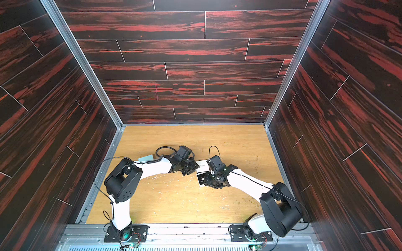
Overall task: Take out the earrings from the drawer-style jewelry box
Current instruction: Open the drawer in the jewelry box, then pick up the earring from the drawer.
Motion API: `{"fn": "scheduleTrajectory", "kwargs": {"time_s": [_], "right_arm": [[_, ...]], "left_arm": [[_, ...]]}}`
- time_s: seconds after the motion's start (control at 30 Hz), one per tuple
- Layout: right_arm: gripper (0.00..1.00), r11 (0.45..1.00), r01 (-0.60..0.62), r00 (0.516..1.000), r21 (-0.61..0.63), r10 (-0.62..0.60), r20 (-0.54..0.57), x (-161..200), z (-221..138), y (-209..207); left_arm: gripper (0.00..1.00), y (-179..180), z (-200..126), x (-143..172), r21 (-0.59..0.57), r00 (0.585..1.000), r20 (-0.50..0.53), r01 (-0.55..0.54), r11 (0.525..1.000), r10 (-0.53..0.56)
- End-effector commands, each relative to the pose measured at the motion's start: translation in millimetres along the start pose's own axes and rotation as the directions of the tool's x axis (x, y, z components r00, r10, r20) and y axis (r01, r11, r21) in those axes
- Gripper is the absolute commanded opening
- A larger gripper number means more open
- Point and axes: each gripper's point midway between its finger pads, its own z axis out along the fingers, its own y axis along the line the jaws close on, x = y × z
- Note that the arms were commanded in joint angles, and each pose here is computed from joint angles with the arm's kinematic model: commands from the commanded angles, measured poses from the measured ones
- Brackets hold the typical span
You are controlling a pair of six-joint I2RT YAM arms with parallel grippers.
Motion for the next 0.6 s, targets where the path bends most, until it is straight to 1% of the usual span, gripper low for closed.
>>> {"fn": "scheduleTrajectory", "kwargs": {"time_s": [0.0,0.13,0.2,0.37,0.57], "right_arm": [[0.32,0.998,0.054,0.998,0.030,-0.055,0.041,-10,-14,4],[0.29,0.992,0.112,0.992,0.062,-0.116,0.056,-21,-16,7],[0.29,0.988,0.134,0.989,0.076,-0.138,0.059,-26,-15,9],[0.29,0.979,0.177,0.982,0.103,-0.182,0.049,-37,-8,15],[0.29,0.973,0.183,0.982,0.143,-0.187,0.017,-36,2,7]], "left_arm": [[0.52,12,-16,9,-0.039,0.999,-0.001,0.036,0.999,-0.036],[0.60,7,-20,17,0.007,0.995,-0.017,0.101,0.995,-0.101],[0.61,3,-18,19,0.034,0.991,-0.024,0.130,0.991,-0.129],[0.63,-9,-10,18,0.077,0.988,-0.026,0.156,0.985,-0.155],[0.63,-19,-4,13,0.117,0.985,-0.018,0.172,0.978,-0.171]]}}
